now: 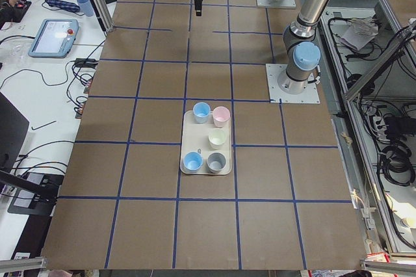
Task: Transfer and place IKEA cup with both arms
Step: 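Lower the right gripper onto the yellow cup on the wire rack, then close the right gripper on the yellow cup's rim, then lift the yellow cup off the rack and carry it toward the left gripper, then close the left gripper on the yellow cup while the right gripper holds it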
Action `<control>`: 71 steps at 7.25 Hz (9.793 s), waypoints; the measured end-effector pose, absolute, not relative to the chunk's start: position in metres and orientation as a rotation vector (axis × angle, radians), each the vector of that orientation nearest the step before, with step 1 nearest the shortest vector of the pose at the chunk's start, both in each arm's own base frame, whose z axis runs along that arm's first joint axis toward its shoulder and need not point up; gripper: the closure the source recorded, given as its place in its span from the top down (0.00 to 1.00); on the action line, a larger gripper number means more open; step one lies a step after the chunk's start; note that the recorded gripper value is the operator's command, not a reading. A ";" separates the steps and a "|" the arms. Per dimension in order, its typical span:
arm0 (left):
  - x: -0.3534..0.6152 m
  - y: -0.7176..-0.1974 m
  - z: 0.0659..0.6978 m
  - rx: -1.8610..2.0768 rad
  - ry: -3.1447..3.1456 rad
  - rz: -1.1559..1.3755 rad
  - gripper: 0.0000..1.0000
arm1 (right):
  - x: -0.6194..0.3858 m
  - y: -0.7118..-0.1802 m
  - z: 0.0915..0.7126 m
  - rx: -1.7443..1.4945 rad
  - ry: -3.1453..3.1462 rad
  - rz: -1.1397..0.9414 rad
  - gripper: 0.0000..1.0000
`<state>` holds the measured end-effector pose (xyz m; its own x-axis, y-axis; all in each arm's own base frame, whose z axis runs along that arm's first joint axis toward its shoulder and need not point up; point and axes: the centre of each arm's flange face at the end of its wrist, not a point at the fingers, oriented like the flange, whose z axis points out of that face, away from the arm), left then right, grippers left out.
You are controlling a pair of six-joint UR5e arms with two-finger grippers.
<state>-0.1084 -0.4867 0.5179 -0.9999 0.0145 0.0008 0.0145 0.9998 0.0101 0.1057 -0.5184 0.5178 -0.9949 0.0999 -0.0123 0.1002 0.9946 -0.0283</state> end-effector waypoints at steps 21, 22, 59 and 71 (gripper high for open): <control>-0.108 -0.484 0.521 -0.033 -3.135 -0.005 1.00 | -0.143 -0.606 0.301 -0.038 3.160 0.068 1.00; -0.108 -0.484 0.521 -0.032 -3.135 -0.005 1.00 | -0.143 -0.608 0.295 -0.038 3.157 0.072 0.97; -0.163 -0.442 0.440 0.196 -1.558 0.062 0.78 | 0.212 -0.481 0.506 0.136 1.665 0.157 0.50; -0.163 -0.446 0.448 0.182 -1.516 0.099 0.15 | 0.216 -0.479 0.492 0.147 1.664 0.181 0.68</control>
<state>-0.1633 -0.4456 0.4482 0.0545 -0.0484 0.9973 -0.1772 0.9825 0.0573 0.2159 -0.4791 0.4920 -0.1005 0.2030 -0.9740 -0.0114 0.9787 0.2051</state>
